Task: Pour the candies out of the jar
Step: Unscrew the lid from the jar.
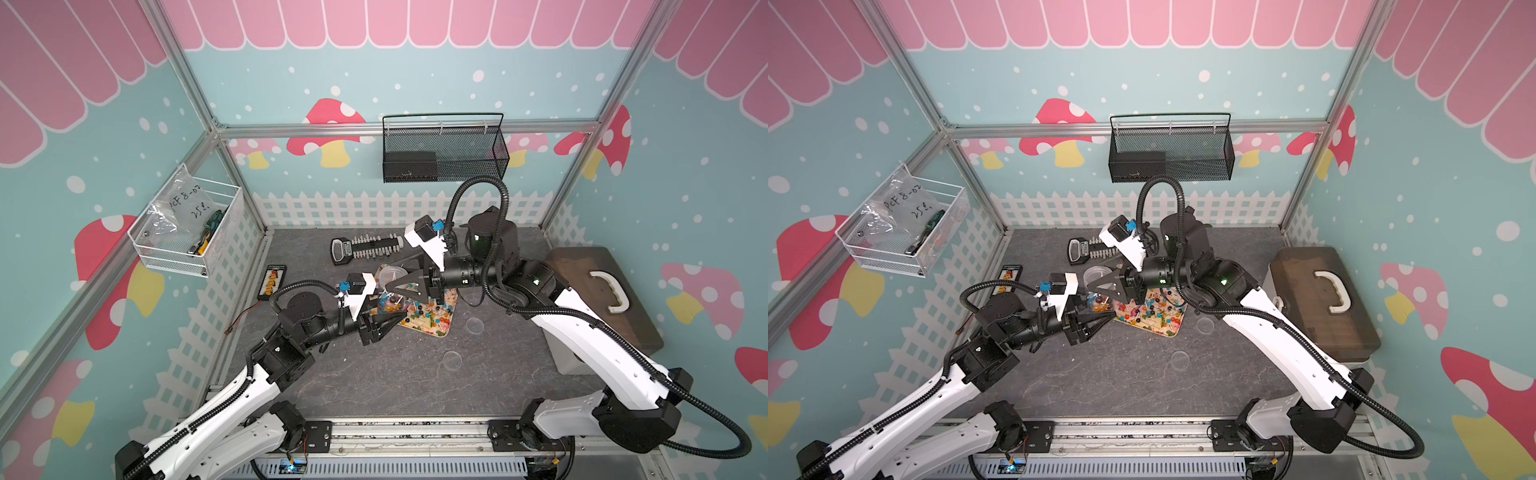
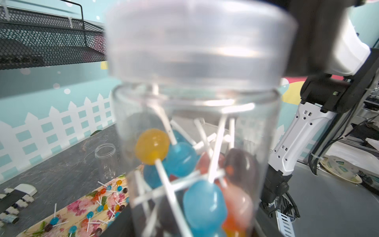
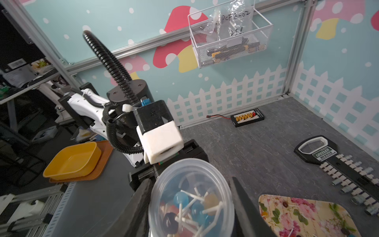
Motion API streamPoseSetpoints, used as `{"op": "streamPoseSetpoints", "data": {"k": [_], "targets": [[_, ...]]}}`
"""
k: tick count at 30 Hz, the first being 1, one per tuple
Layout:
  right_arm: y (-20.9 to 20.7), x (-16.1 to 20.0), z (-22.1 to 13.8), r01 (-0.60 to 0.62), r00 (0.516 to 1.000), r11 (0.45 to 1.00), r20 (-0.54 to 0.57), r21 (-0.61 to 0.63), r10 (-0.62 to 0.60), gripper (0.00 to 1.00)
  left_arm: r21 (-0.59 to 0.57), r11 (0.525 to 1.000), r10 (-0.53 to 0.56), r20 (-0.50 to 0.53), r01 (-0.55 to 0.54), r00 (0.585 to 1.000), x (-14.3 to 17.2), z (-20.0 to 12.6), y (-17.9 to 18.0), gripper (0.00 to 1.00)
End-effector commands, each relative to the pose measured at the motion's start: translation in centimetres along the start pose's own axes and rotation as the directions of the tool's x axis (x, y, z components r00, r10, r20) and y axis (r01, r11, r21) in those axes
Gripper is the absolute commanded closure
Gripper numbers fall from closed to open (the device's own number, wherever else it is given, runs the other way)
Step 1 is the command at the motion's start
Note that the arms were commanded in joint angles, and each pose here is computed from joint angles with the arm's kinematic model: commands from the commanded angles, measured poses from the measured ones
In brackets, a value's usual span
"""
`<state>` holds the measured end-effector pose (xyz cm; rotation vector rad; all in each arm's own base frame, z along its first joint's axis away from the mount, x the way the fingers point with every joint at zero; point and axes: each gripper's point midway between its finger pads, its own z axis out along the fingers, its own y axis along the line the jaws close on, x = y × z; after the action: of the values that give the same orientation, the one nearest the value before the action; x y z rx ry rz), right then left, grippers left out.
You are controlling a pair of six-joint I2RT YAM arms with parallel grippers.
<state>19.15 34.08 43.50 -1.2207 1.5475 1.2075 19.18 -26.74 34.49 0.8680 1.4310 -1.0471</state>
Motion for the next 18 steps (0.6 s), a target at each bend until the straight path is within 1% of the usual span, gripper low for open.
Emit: {"op": "streamPoseSetpoints", "data": {"k": [1,5,12,13,14,17,18], "targets": [[3.6,-2.8,-2.6,0.259,0.964,0.949,0.111,-0.178,-0.242,0.64,0.095,0.995,-0.031,-0.010,0.032,0.999,-0.9,0.0,-1.7,0.40],[4.4,-3.0,-3.0,0.290,0.955,0.917,0.142,-0.274,-0.259,0.64,0.150,0.987,-0.046,-0.028,0.049,0.999,-0.8,0.3,-2.4,0.41],[3.7,-2.8,-2.6,0.274,0.960,0.922,0.132,-0.272,-0.246,0.61,0.157,0.987,-0.036,-0.029,0.040,0.999,-1.0,0.4,-2.4,0.40],[3.5,-2.7,-2.6,0.271,0.961,0.926,0.129,-0.263,-0.245,0.59,0.154,0.987,-0.035,-0.029,0.039,0.999,-1.0,0.5,-2.4,0.41],[3.4,-2.8,-2.6,0.269,0.962,0.931,0.125,-0.248,-0.245,0.54,0.150,0.988,-0.035,-0.027,0.038,0.999,-1.0,0.4,-2.3,0.40],[2.9,-2.9,-2.8,0.258,0.964,0.949,0.113,-0.183,-0.240,0.33,0.119,0.992,-0.030,-0.022,0.032,0.999,-0.9,0.5,-1.8,0.41],[2.9,-2.9,-3.0,0.255,0.965,0.952,0.113,-0.171,-0.238,0.27,0.106,0.994,-0.027,-0.016,0.028,1.000,-0.9,0.4,-1.6,0.41]]}}
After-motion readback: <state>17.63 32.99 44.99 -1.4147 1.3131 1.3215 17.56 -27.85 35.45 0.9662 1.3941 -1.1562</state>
